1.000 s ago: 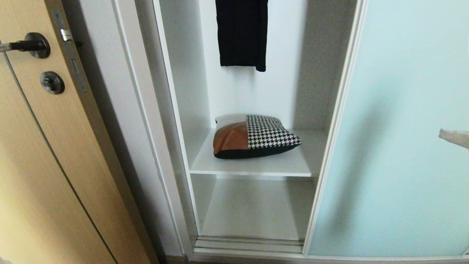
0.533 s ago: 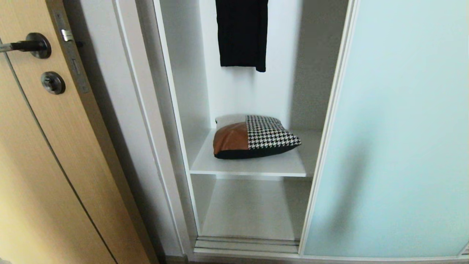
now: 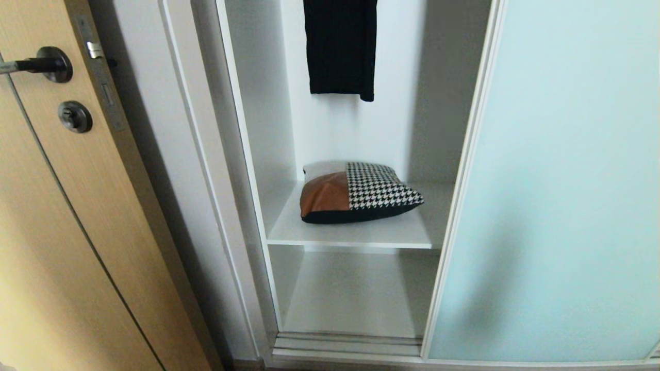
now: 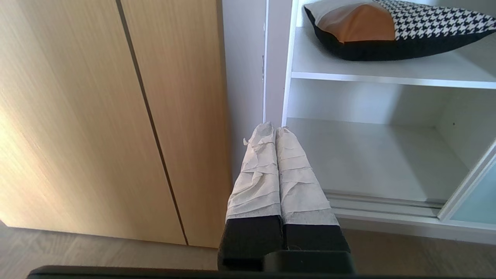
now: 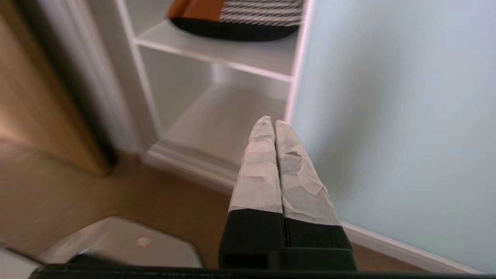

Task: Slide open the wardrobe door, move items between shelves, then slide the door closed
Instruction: Close the door

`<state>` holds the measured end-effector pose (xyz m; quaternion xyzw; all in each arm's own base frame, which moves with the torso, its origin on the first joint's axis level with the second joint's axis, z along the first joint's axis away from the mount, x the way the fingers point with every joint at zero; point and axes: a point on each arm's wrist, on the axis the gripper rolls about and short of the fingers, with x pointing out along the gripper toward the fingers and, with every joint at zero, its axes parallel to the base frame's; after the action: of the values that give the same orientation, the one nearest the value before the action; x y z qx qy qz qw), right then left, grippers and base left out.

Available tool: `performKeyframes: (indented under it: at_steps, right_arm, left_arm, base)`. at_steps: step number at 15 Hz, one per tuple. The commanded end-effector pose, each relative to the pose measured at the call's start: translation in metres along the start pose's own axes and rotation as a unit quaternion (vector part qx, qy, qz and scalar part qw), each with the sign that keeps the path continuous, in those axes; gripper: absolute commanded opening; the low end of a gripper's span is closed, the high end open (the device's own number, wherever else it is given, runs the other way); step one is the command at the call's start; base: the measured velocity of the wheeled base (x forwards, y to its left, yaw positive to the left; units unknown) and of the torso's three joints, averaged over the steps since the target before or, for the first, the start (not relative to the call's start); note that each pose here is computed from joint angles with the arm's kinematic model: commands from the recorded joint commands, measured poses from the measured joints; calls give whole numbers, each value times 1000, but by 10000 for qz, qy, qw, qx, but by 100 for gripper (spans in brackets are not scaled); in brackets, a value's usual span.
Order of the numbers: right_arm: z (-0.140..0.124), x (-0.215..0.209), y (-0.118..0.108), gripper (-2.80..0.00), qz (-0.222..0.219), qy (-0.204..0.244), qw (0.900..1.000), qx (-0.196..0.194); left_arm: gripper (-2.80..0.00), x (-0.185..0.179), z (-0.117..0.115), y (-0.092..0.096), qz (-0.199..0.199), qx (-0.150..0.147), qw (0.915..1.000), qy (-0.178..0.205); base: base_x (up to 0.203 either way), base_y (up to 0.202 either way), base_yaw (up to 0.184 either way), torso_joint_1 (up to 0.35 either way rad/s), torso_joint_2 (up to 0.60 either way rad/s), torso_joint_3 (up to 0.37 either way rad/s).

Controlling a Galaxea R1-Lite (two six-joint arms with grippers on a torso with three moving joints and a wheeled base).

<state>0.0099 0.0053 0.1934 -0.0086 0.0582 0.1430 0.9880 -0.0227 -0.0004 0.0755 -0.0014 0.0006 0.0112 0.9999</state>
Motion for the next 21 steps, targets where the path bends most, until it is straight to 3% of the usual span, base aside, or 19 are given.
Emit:
performKeyframes:
  at_steps: [1,4,6,9,13,21]
  right_arm:
    - [28,38,-6,-280,232,542,9980,210]
    - [88,105,-14,-280,373,600,9951,687]
    - [114,155,-21,-280,383,516,9935,938]
    - [120,218,-32,-280,361,245,9931,1085]
    - [132,269,-56,-280,107,-45,9933,1149]
    - [126,326,-78,-280,-84,34,9928,1191]
  left_arm:
    - [-280,0,0,0,3,-2,10000,9]
    - [-280,0,0,0,3,-2,10000,9]
    - [-280,0,0,0,3,-2,10000,9]
    - [-280,0,0,0,3,-2,10000,9]
    - [-280,0,0,0,3,-2,10000,9]
    - [-280,0,0,0,3,-2,10000,9]
  base:
    - [0,0,0,0,0,0]
    - [0,0,0,0,0,0]
    - [0,0,0,0,0,0]
    - [0,0,0,0,0,0]
    - [0,0,0,0,0,0]
    - [0,0,0,0,0,0]
